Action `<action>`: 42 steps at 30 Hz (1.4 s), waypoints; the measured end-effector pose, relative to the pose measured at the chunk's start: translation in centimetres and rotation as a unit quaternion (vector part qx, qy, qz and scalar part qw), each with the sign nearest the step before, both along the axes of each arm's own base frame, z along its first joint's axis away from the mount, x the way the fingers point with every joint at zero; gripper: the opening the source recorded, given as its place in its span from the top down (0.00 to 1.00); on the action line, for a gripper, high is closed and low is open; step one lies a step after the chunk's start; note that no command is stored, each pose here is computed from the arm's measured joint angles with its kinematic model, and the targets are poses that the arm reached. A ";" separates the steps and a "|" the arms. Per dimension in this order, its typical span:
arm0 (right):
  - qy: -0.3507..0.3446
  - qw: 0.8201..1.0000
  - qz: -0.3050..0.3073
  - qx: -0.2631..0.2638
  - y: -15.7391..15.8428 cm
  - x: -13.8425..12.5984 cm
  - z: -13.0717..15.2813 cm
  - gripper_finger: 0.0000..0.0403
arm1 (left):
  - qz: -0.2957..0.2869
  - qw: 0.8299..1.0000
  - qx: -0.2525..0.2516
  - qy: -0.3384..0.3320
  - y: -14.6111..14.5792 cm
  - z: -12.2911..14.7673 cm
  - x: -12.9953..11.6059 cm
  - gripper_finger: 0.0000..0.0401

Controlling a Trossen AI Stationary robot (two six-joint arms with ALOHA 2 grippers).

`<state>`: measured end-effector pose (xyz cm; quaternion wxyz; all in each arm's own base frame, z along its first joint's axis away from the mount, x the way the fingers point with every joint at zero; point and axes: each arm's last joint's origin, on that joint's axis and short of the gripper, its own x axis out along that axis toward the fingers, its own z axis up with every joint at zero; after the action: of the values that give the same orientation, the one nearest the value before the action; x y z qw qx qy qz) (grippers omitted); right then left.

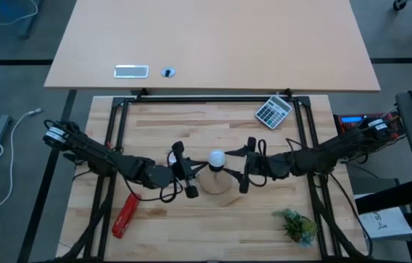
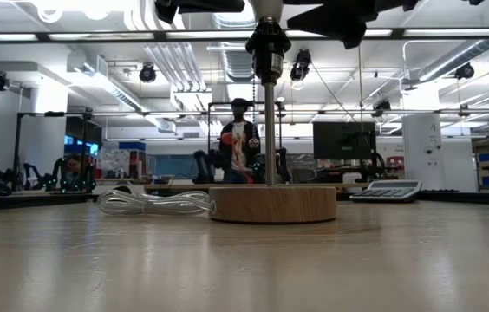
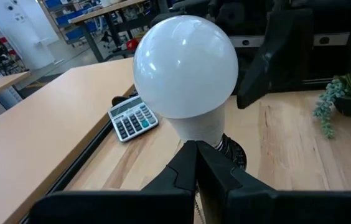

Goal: Screw lightbulb
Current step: Remove the lightbulb from the brown lamp

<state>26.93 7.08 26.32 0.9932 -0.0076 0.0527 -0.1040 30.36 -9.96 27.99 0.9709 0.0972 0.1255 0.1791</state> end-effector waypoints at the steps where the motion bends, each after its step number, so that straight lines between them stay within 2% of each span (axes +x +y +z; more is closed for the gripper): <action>1: -0.003 1.000 0.000 -0.001 0.0 0.1 0.0 0.33 | 0.000 1.000 0.000 0.000 0.0 0.0 0.0 1.00; 13: -0.019 1.000 -0.010 -0.009 -0.2 1.4 -0.9 0.24 | -0.006 1.000 -0.002 0.001 0.0 0.0 0.0 1.00; 32: -0.028 0.999 0.003 -0.023 -0.2 1.9 0.0 0.33 | -0.012 1.000 -0.005 -0.003 0.0 0.0 0.1 1.00; 38: -0.029 0.999 0.002 -0.021 -0.3 1.9 0.0 0.32 | -0.015 1.000 -0.005 -0.002 0.0 0.0 0.1 1.00; 42: -0.029 0.999 -0.001 -0.017 -0.4 1.9 0.0 0.31 | -0.043 0.999 -0.014 0.002 0.4 0.0 0.3 1.00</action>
<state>28.85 6.67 26.29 0.9939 -0.0209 0.0217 -0.1060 30.70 -9.61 28.00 0.9787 0.0891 0.1256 0.1354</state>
